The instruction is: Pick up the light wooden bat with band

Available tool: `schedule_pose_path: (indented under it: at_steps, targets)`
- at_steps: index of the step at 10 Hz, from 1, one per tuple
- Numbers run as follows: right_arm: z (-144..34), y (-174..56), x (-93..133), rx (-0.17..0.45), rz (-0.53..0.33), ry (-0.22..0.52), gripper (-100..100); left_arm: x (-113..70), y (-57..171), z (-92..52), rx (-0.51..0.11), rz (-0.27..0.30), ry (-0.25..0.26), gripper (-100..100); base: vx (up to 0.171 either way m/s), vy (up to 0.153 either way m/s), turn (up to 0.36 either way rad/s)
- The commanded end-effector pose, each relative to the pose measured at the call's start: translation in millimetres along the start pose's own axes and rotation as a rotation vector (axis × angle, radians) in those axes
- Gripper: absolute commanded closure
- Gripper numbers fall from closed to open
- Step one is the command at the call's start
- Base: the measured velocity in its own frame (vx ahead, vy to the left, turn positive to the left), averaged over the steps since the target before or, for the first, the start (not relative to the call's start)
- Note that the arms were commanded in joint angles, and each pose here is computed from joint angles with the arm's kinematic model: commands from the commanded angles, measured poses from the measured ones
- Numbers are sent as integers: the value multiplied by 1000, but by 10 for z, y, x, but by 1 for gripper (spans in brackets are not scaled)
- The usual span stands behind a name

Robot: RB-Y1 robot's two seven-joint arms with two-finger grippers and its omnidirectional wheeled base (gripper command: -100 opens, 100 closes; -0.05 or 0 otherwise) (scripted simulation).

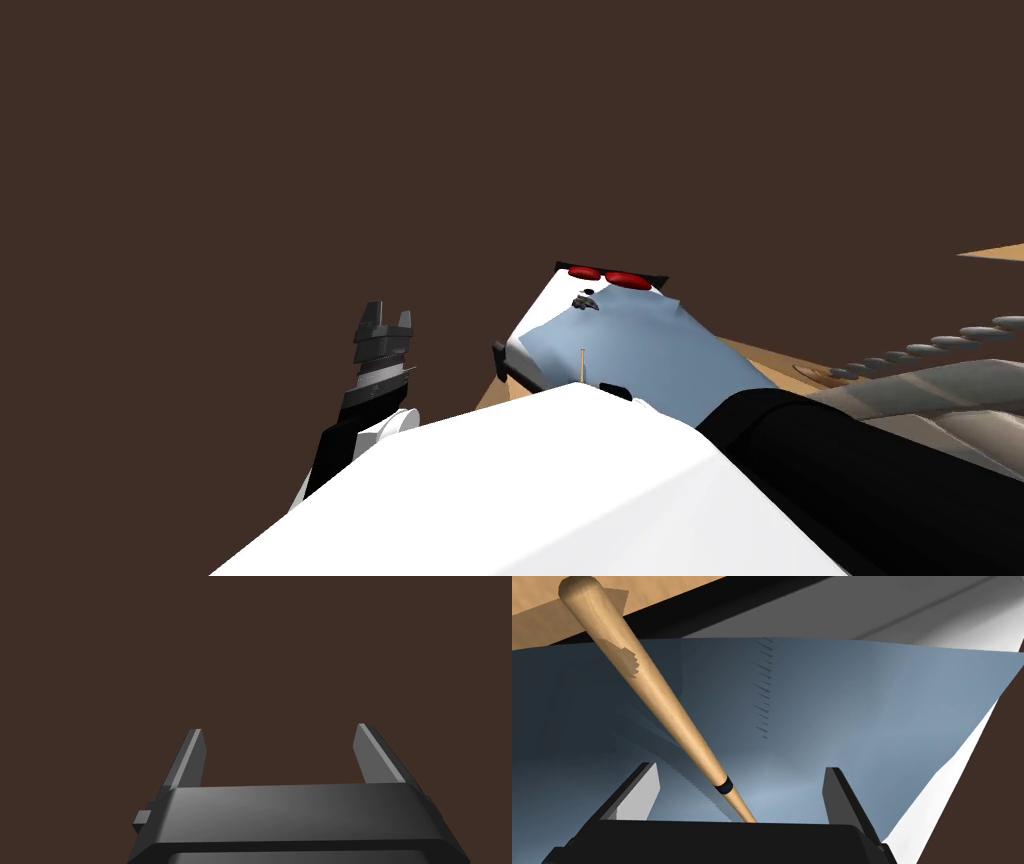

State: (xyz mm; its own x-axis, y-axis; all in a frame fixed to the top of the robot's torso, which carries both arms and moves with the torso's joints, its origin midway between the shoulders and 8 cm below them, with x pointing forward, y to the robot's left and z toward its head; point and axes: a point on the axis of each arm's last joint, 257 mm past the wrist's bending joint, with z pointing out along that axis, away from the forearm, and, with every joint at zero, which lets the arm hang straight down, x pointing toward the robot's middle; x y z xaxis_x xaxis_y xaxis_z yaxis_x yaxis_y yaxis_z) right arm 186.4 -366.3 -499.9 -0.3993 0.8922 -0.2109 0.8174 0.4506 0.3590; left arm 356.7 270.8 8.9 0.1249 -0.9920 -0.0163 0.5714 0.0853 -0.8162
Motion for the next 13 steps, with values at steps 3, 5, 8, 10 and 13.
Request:
schedule_pose_path:
  at_steps: [3,5,8,10,13]
  targets:
    - [-11,-423,200,117,-28,70,-100,0,0,0,0,0,0,0,63,-59,230]
    - [-25,-595,276,165,-41,99,-100,0,0,0,0,0,0,0,48,-50,166]
    - [-76,-905,403,251,-63,150,-100,0,0,0,0,0,0,0,52,-54,192]
    - [-140,-1156,496,321,-82,193,-100,0,0,0,0,0,0,0,51,-42,222]
    - [-244,-1452,579,405,-105,240,-100,0,0,0,0,0,0,0,45,-59,175]
